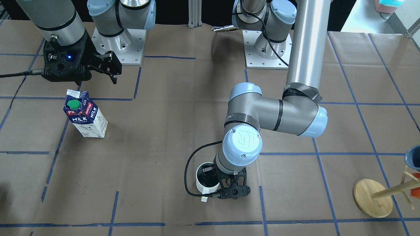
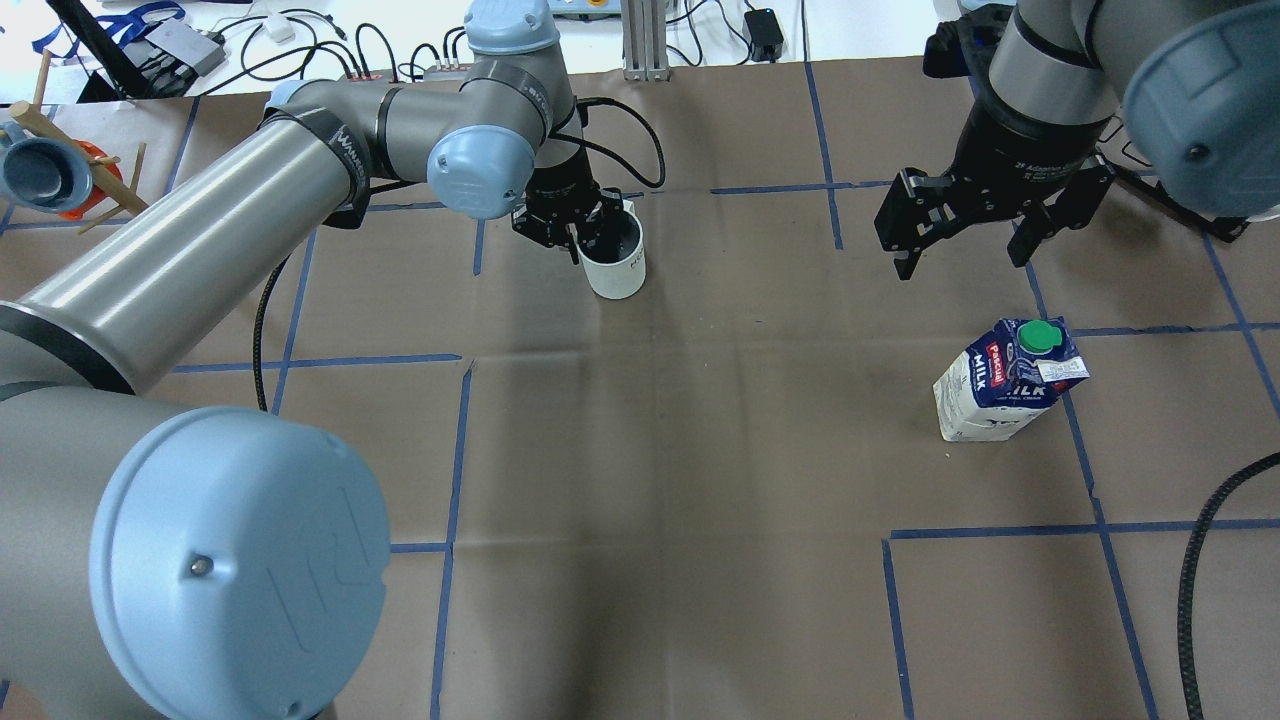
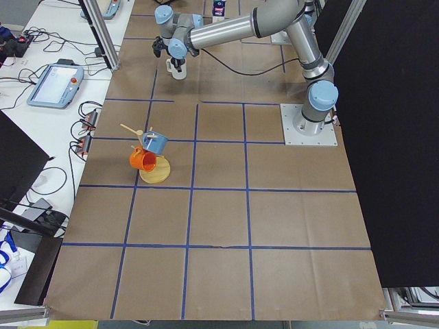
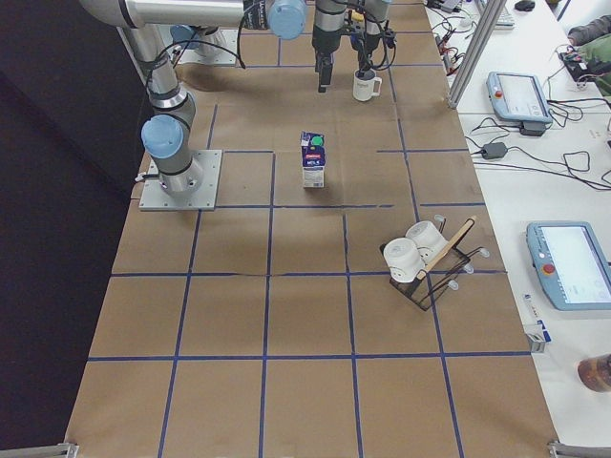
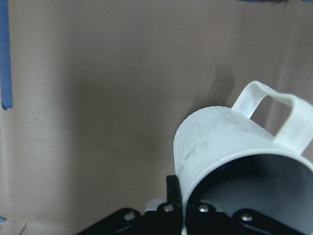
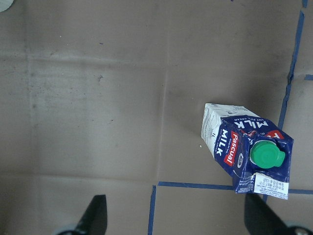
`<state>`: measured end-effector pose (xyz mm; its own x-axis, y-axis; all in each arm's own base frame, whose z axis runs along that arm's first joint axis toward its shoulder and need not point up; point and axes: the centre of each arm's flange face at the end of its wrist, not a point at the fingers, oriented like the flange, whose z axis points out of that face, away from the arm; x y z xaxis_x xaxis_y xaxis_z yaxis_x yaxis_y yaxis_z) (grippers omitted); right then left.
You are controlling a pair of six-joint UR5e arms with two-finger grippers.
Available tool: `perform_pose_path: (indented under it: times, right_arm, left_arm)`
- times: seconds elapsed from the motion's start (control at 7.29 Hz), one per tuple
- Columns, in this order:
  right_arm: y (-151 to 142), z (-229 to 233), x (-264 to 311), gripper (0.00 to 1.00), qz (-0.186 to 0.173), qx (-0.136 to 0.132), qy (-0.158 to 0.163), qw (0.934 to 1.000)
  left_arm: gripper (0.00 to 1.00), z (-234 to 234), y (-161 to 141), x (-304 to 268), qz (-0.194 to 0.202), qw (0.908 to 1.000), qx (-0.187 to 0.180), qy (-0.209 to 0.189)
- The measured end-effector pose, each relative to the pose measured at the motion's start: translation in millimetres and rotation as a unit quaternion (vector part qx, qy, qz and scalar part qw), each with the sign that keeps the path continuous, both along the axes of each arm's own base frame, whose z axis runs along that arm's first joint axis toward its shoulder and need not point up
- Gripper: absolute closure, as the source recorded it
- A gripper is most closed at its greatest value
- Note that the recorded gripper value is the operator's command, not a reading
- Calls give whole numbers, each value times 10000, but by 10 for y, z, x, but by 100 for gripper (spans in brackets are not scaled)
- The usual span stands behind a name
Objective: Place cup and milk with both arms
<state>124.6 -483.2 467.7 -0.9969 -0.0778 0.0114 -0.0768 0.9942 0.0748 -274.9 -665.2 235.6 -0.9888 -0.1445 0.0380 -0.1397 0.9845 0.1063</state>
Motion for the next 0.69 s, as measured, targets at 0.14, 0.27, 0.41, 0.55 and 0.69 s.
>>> perform_pose_path:
  times: [0.14, 0.27, 0.41, 0.55, 0.69]
  right_arm:
    - [-2, 0, -11, 0, -12, 0, 8, 10000]
    - [10, 19, -52, 0, -53, -6, 21, 10000]
    - [50, 45, -163, 0, -159, -13, 31, 9999]
    - [129, 27, -393, 0, -313, -3, 25, 9995]
    - [222, -31, -691, 0, -431, 15, -5, 9991]
  left_arm:
    - [1, 21, 13, 11, -2, 10000, 35, -27]
    - [1, 86, 21, 38, -7, 10000, 23, -35]
    - [1, 192, 27, 101, 7, 10000, -6, -28]
    - [1, 360, 56, 221, -7, 10000, -17, -17]
    - [1, 577, 131, 345, -145, 9999, -6, 0]
